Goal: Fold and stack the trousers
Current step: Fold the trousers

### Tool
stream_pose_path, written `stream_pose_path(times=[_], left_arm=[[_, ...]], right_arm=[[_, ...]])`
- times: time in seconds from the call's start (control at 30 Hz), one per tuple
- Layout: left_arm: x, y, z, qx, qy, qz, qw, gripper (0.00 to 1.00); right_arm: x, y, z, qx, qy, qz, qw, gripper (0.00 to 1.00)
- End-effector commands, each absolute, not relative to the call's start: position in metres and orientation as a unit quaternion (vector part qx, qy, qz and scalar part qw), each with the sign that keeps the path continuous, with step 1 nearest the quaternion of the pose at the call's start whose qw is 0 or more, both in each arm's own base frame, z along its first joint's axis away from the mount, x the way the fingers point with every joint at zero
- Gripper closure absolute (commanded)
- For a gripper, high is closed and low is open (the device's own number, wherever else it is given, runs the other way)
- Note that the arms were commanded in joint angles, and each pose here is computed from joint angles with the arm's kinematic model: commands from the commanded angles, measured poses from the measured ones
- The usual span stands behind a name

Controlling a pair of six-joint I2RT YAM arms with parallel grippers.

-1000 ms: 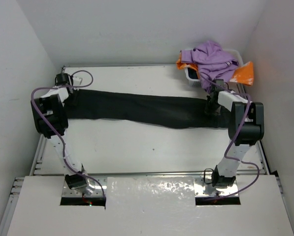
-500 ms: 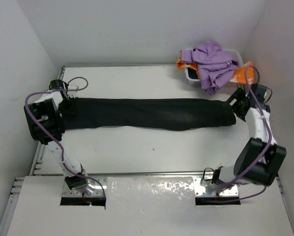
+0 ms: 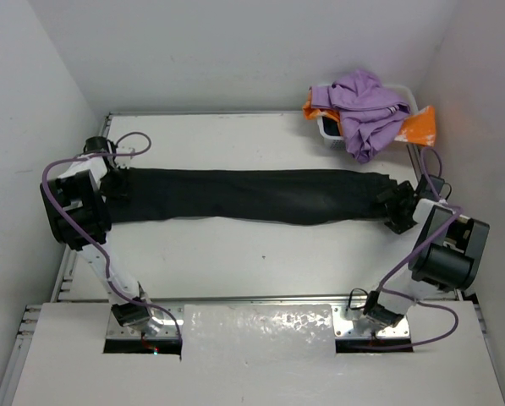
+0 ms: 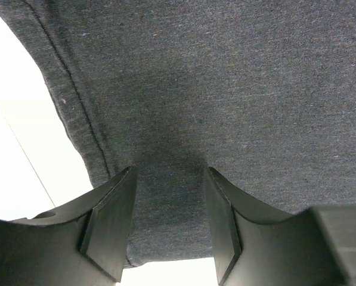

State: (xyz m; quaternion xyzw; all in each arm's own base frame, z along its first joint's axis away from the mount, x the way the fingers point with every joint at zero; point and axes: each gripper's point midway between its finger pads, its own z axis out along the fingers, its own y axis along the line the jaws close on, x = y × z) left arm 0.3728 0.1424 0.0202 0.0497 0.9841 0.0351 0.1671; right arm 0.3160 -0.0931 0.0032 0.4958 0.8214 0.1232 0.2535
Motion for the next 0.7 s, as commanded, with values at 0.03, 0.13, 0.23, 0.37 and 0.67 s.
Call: stream_pose_path(times=[0.03,0.13,0.23,0.37,0.67], left_arm=[[0.384,0.150,0.051,0.047,0.975,0.056,0.208,0.53],[0.381,0.152,0.051,0.048,0.975,0.063,0.206,0.53],[0.380,0.154,0.050,0.048,0.976,0.066,0.203,0.53],[0.382,0.148,0.055,0.050,0.976,0.051,0.207,0.52],[0.401,0.106,0.110,0.065,0.962,-0.036,0.262,0.50]], right_arm=[[0.347,-0.110,0.001,0.505,0.796,0.130,0.309,0.21],[0.344,-0.116,-0.007,0.508,0.796,0.111,0.309,0.48],[0.341,-0.120,-0.011,0.511,0.795,0.099,0.311,0.75],[0.326,-0.127,-0.008,0.506,0.805,0.066,0.304,1.00],[0.294,-0.177,0.101,0.404,0.830,-0.108,0.370,1.00]])
